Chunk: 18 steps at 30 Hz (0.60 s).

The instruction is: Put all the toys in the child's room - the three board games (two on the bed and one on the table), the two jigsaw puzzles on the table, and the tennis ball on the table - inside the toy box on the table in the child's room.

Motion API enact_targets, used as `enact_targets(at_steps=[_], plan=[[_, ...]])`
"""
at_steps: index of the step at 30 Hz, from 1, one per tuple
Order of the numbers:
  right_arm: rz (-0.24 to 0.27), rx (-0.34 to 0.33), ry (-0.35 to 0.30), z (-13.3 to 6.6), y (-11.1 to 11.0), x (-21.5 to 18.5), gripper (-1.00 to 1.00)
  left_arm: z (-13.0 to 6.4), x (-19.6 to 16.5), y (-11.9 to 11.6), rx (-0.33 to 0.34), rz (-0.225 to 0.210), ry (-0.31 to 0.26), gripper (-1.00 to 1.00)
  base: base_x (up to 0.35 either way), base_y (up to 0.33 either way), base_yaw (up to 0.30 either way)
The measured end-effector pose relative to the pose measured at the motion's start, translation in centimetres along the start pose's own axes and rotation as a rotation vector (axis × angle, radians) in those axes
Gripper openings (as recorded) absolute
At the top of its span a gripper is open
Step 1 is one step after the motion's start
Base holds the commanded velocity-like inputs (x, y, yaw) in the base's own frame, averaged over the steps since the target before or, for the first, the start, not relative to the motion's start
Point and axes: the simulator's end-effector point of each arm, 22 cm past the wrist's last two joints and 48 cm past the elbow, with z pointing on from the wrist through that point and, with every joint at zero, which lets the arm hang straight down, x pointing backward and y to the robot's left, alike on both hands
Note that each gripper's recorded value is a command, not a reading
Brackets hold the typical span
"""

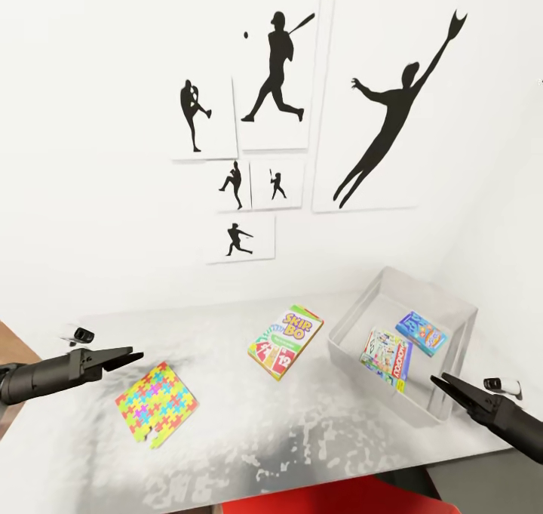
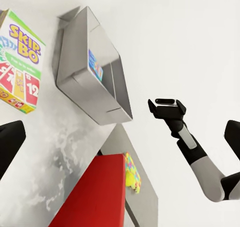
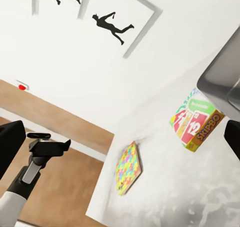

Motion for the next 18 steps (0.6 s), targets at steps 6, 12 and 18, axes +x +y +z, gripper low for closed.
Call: enact_targets(at_steps=[6,12,18], plan=[[-0.012,-0.008,-0.006,0.0,0.4,-0.2,1.0,-0.3,-0.2,-0.3,-0.004,0.007,-0.002,1.0,0.0,0.0,0.0],[-0.025,-0.013,-0.013,-0.1,0.8,-0.2,1.0,-0.5,-0.3,-0.6,-0.003,0.015,-0.005,1.0,0.0,0.0,0.0],[-0.031,-0.018,-0.017,-0.2,1.1,-0.2,1.0,-0.6,-0.5,-1.0,-0.001,0.023,-0.008,1.0,-0.073,0.0,0.0]])
